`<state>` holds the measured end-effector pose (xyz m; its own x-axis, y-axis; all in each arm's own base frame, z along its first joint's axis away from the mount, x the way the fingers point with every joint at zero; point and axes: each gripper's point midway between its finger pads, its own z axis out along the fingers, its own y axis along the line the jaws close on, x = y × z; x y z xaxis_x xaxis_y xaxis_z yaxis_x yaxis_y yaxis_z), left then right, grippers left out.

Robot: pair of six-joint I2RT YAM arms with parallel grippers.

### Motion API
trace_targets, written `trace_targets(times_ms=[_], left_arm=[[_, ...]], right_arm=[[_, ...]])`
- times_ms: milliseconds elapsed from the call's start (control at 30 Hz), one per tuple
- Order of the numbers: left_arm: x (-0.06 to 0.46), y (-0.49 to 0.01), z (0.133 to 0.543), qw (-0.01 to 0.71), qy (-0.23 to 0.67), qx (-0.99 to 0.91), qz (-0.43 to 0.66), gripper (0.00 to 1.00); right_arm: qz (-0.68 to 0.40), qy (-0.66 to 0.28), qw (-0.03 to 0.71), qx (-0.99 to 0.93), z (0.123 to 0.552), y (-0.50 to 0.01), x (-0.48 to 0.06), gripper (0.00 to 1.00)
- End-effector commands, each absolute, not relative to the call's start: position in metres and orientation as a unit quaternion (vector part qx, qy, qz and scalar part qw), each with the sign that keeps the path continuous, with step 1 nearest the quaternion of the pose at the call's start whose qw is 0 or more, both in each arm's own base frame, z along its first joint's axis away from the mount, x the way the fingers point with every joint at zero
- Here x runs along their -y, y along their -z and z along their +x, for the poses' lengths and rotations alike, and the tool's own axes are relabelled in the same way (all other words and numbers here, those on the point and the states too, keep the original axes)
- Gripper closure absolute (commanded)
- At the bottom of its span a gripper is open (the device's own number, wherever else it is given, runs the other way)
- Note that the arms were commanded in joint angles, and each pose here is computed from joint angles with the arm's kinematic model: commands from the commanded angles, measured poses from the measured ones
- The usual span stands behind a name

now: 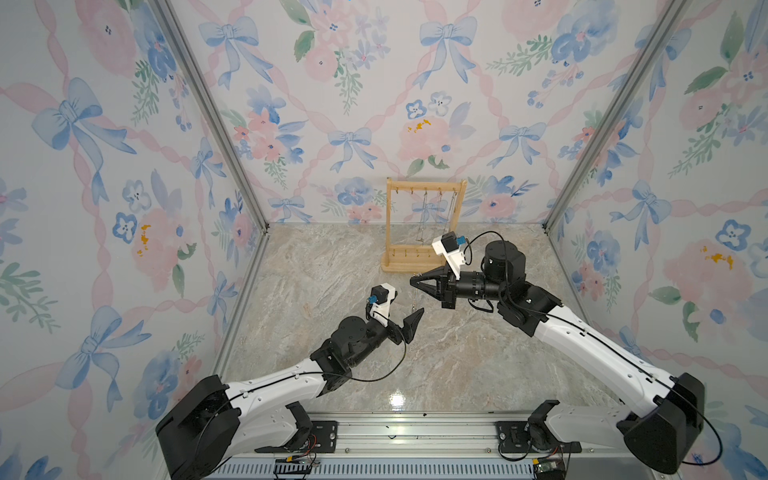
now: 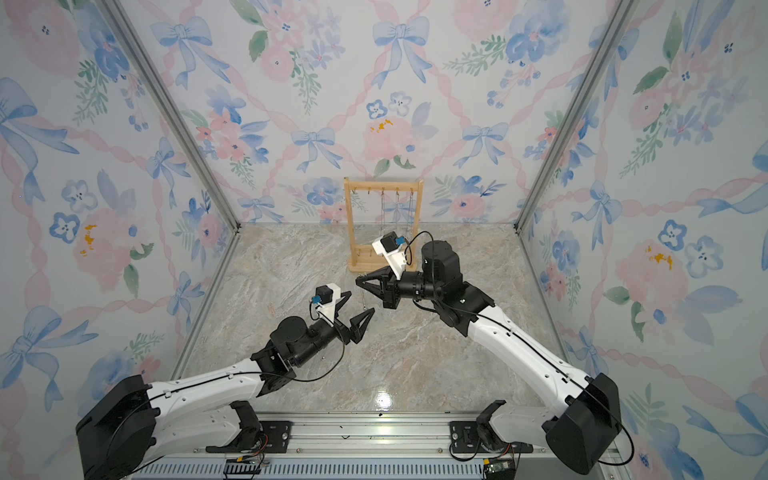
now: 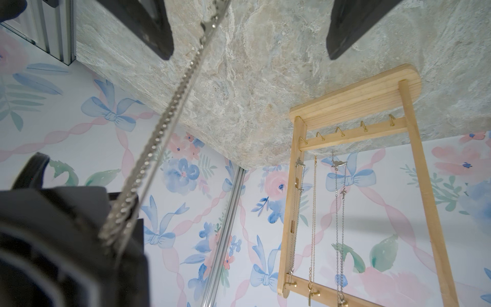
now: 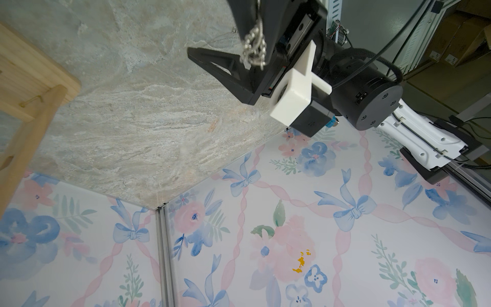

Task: Take the necklace off the jewelry display stand
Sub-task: Place the necklace at the center of the board.

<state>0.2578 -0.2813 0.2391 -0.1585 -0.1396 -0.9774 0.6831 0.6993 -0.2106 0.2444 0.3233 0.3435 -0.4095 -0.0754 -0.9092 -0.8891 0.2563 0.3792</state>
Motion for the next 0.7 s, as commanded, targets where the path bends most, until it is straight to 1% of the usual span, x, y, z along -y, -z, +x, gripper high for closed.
trace_targets(times_ms=[0,200,267,333,467,533,600,667], left_arm=[[0.294,-0.256,0.257,0.625,0.350,-0.662,0.221,0.17],[0.310,-0.247,0.258,0.599,0.373,-0.662,0.252,0.38],[0.313,-0.243,0.259,0.591,0.379,-0.664,0.257,0.46],[0.315,-0.236,0.259,0.582,0.382,-0.669,0.261,0.56],[0.319,-0.226,0.257,0.570,0.387,-0.672,0.270,0.67],[0.321,-0.221,0.255,0.564,0.393,-0.673,0.274,0.76],[0.322,-0.217,0.253,0.558,0.399,-0.674,0.275,0.82],[0.323,-0.214,0.251,0.551,0.405,-0.676,0.276,0.83]], right_arm=[[-0.361,-0.504,0.407,-0.671,0.234,-0.347,-0.324,1.00],[-0.361,-0.505,0.407,-0.670,0.231,-0.348,-0.323,1.00],[-0.361,-0.505,0.408,-0.670,0.231,-0.348,-0.322,1.00],[-0.360,-0.505,0.407,-0.670,0.230,-0.348,-0.321,1.00],[-0.359,-0.504,0.409,-0.671,0.228,-0.346,-0.319,1.00],[-0.358,-0.504,0.408,-0.672,0.227,-0.345,-0.318,1.00],[-0.358,-0.503,0.405,-0.674,0.227,-0.342,-0.318,1.00],[-0.356,-0.504,0.403,-0.676,0.226,-0.340,-0.317,1.00]])
